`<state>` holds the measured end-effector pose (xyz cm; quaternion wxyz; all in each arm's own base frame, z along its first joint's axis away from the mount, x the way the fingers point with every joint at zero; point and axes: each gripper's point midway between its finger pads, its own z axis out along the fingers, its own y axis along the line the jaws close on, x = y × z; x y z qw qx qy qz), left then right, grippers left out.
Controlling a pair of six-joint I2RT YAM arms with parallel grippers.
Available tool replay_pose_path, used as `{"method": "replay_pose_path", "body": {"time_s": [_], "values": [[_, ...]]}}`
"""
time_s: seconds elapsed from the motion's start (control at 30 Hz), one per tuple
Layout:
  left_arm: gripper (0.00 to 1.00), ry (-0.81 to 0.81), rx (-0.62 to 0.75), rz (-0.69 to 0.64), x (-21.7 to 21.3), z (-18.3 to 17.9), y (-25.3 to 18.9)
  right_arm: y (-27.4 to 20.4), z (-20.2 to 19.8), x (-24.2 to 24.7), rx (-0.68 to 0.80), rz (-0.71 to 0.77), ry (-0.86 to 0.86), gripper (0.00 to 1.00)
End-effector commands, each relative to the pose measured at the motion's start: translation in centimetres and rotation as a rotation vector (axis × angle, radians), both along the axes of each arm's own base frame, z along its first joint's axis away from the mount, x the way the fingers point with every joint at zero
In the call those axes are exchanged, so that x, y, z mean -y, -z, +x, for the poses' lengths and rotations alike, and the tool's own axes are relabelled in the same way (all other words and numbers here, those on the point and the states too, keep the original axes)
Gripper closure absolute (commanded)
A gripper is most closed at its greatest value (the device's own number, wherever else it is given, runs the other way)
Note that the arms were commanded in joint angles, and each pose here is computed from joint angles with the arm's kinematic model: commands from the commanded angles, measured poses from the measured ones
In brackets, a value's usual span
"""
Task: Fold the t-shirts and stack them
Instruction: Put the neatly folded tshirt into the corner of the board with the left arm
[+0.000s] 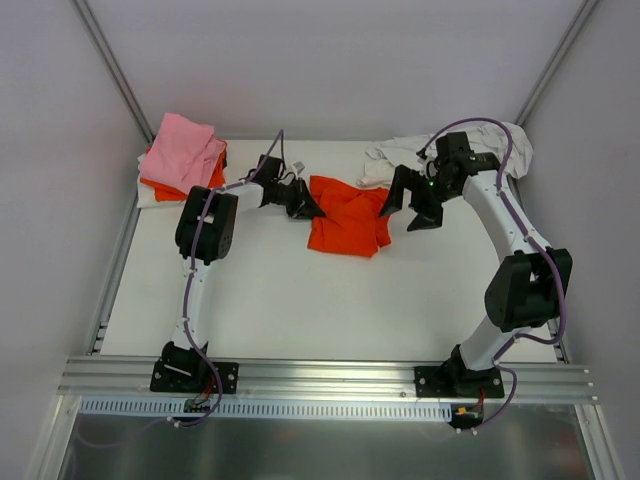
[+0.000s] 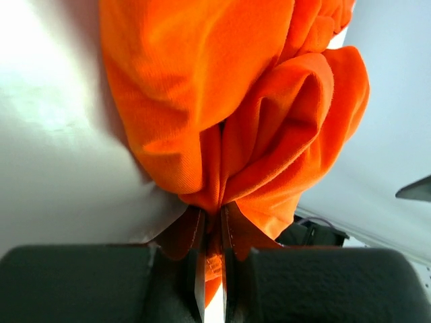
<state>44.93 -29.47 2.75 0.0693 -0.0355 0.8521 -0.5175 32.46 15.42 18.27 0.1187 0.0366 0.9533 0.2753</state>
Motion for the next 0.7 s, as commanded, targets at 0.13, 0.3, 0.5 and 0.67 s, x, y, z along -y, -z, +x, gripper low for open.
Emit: {"method": "replay_pose_path", "body": {"time_s": [0.13, 0.3, 0.5, 0.67], "values": [[1.00, -0.080, 0.150, 0.133, -4.1, 3.6, -5.2, -0.9, -0.3, -0.3, 0.032, 0.022, 0.009, 0.00], [1.00, -0.104, 0.194, 0.189, -6.4, 5.0, -7.4, -0.5, -0.4, -0.5, 0.032, 0.036, 0.010, 0.01], [1.00, -0.121, 0.236, 0.285, -9.4, 5.7, -9.5, -0.4, -0.3, -0.8, 0.039, 0.058, 0.009, 0.01], [1.00, -0.153, 0.242, 0.344, -12.3, 5.9, -10.6, -0.2, -0.3, -1.1, 0.043, 0.075, 0.006, 0.01]]}}
